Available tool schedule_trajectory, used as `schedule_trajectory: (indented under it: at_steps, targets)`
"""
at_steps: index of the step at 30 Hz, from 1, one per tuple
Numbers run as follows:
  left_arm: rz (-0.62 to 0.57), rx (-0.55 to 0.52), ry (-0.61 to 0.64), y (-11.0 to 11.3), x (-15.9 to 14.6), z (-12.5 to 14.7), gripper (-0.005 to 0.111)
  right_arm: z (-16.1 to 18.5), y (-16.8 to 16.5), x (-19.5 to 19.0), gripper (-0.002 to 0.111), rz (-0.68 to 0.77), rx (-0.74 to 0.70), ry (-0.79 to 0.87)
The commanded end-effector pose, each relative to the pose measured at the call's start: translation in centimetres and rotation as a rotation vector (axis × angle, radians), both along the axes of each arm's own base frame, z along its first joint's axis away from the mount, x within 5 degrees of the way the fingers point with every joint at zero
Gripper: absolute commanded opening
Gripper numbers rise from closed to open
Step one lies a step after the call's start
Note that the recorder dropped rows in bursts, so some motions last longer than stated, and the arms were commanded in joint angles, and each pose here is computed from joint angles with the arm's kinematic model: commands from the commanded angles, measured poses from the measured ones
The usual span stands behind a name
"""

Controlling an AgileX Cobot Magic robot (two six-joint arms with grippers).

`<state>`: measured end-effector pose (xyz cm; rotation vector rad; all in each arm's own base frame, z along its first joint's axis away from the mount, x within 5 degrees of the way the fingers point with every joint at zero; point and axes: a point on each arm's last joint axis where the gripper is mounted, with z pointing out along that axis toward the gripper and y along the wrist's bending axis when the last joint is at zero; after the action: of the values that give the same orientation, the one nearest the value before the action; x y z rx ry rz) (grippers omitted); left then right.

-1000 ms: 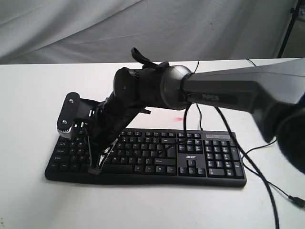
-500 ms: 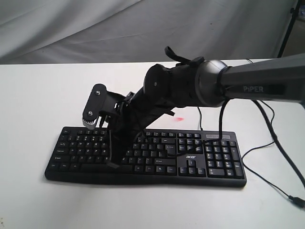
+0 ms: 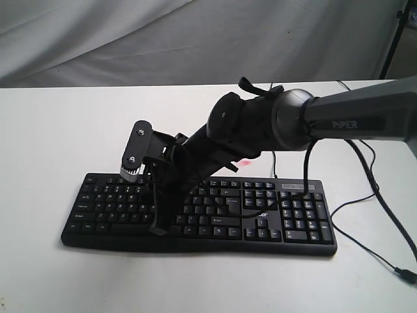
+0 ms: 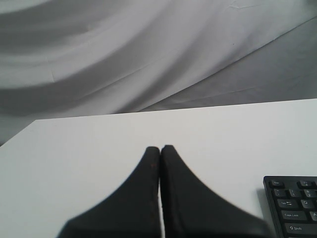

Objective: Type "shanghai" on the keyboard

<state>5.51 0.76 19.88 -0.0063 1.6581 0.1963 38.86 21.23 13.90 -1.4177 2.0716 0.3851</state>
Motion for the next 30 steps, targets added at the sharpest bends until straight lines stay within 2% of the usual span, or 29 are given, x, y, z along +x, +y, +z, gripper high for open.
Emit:
schedule_trajectory:
  at_steps: [1, 30]
  targets:
    - [-0.004, -0.004, 0.003, -0.02, 0.05, -0.14, 0.001, -0.83, -0.29, 0.24, 0.000, -0.020, -0.002, 0.005]
    - [-0.004, -0.004, 0.003, -0.02, 0.05, -0.14, 0.001, -1.54, -0.36, 0.44, 0.000, -0.015, -0.021, -0.011]
